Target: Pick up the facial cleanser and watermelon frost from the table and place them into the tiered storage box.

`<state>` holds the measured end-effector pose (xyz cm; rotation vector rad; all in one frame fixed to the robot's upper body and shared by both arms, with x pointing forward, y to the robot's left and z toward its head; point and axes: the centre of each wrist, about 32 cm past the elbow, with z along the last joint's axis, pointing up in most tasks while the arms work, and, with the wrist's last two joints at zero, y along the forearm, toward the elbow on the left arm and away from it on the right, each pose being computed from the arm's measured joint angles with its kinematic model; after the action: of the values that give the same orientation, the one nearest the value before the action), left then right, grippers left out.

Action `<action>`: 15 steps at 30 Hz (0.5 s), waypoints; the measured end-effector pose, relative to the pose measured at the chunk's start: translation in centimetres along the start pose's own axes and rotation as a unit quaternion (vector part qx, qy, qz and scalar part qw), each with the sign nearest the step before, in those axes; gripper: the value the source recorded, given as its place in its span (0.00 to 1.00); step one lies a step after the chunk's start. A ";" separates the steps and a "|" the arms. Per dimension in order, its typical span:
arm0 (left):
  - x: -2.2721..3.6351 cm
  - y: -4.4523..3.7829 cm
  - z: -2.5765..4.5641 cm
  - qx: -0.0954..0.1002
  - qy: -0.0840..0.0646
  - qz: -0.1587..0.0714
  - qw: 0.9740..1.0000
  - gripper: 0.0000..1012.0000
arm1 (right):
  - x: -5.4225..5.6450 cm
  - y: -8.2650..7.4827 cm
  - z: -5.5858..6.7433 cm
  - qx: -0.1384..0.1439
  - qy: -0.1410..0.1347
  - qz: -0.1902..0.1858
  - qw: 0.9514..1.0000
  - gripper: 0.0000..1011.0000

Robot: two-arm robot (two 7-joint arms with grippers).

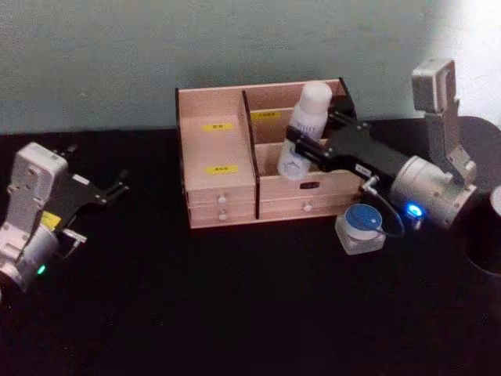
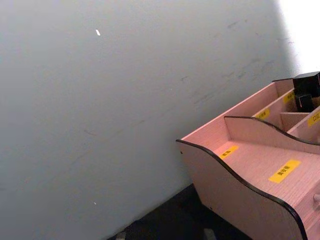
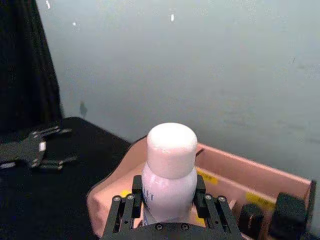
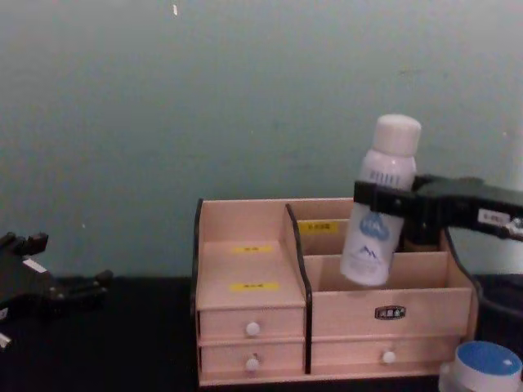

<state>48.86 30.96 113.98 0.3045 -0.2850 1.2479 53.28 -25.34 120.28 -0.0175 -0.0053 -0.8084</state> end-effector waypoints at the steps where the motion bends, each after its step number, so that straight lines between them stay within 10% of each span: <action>1: 0.00 0.00 0.00 0.000 0.000 0.000 1.000 0.99 | 0.1 0.2 0.1 0.002 -0.001 -0.002 1.000 0.59; 15: 0.00 0.00 0.00 0.000 0.000 0.000 1.000 0.99 | 2.0 3.4 0.9 0.012 -0.023 -0.036 0.999 0.59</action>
<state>48.86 30.97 113.98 0.3044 -0.2850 1.2479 57.16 -24.43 121.15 -0.0136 -0.0595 -0.8794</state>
